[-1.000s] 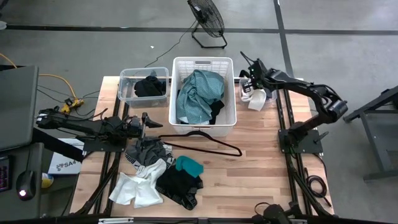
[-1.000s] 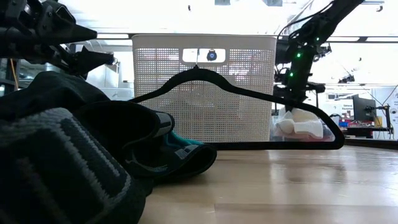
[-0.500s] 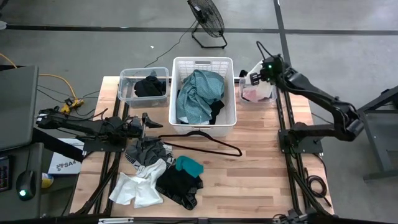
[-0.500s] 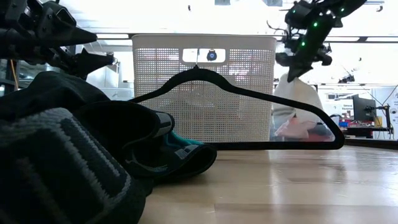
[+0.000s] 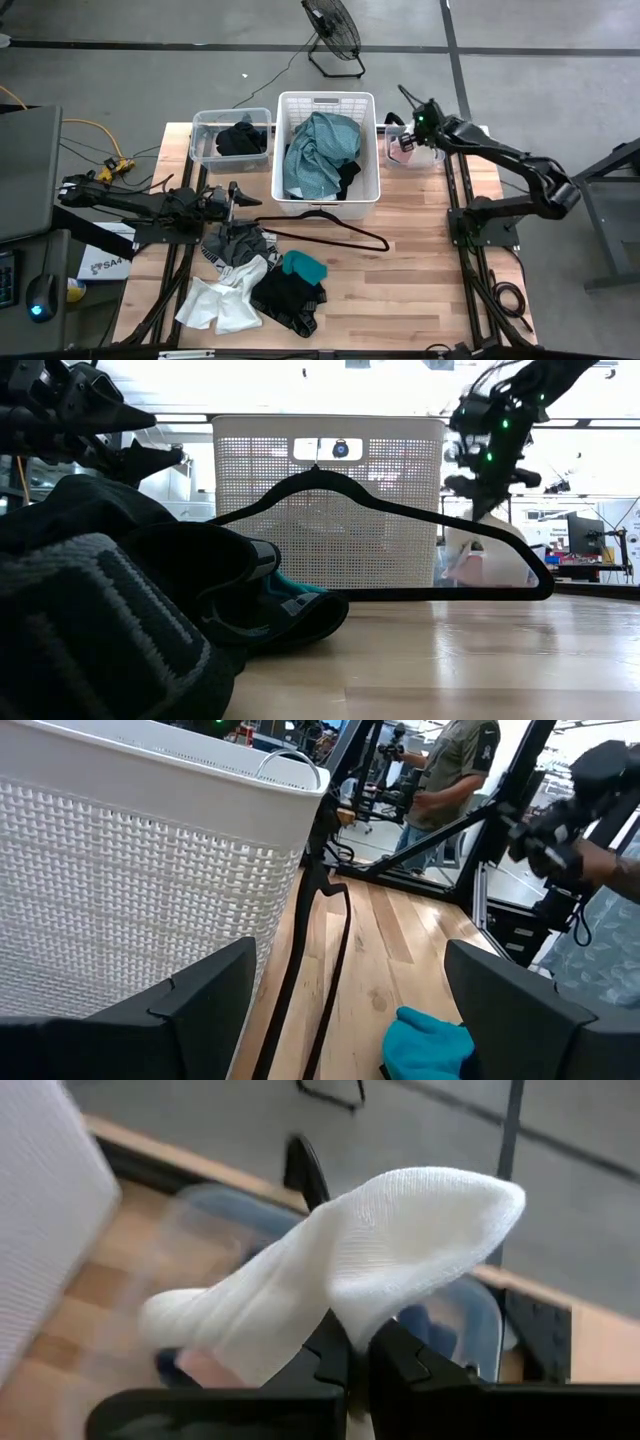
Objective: Pick & Place Cloths
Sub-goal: Put the white sock into the right transparent bin
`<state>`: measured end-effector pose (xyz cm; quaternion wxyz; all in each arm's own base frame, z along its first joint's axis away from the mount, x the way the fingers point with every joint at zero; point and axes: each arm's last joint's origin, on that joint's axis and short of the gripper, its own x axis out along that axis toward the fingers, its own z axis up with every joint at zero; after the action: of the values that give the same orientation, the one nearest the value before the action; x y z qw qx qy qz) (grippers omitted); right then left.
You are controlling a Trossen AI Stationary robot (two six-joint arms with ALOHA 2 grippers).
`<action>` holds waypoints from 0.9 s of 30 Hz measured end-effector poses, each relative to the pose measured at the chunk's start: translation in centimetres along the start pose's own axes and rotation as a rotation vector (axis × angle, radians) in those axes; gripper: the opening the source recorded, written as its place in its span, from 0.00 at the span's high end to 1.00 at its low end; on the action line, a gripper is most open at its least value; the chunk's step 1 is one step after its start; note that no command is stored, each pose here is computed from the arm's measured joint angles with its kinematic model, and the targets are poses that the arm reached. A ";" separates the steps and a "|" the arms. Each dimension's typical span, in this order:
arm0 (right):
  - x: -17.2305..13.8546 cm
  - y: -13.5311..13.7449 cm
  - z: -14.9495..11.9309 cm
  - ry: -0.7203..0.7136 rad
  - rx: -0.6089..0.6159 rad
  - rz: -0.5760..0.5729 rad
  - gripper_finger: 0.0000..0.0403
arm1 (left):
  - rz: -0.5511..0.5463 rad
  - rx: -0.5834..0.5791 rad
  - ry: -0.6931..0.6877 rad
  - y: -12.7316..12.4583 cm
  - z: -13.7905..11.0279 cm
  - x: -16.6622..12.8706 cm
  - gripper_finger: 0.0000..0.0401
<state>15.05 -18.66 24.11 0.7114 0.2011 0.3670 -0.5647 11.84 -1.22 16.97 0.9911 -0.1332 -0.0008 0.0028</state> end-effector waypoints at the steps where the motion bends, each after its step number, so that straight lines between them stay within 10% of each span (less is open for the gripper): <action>1: 0.5 0.1 -0.4 0.018 0.008 -0.008 0.99 | 0.000 0.000 0.001 0.0 0.0 0.0 0.21; 27: 9.2 1.1 -3.3 0.220 0.171 -0.017 0.99 | 0.009 0.003 0.018 0.1 -0.2 0.0 0.21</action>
<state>15.92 -22.06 14.92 0.6422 0.3187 0.3951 -0.5743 11.84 -1.21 16.77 0.9912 -0.1319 0.0088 0.0061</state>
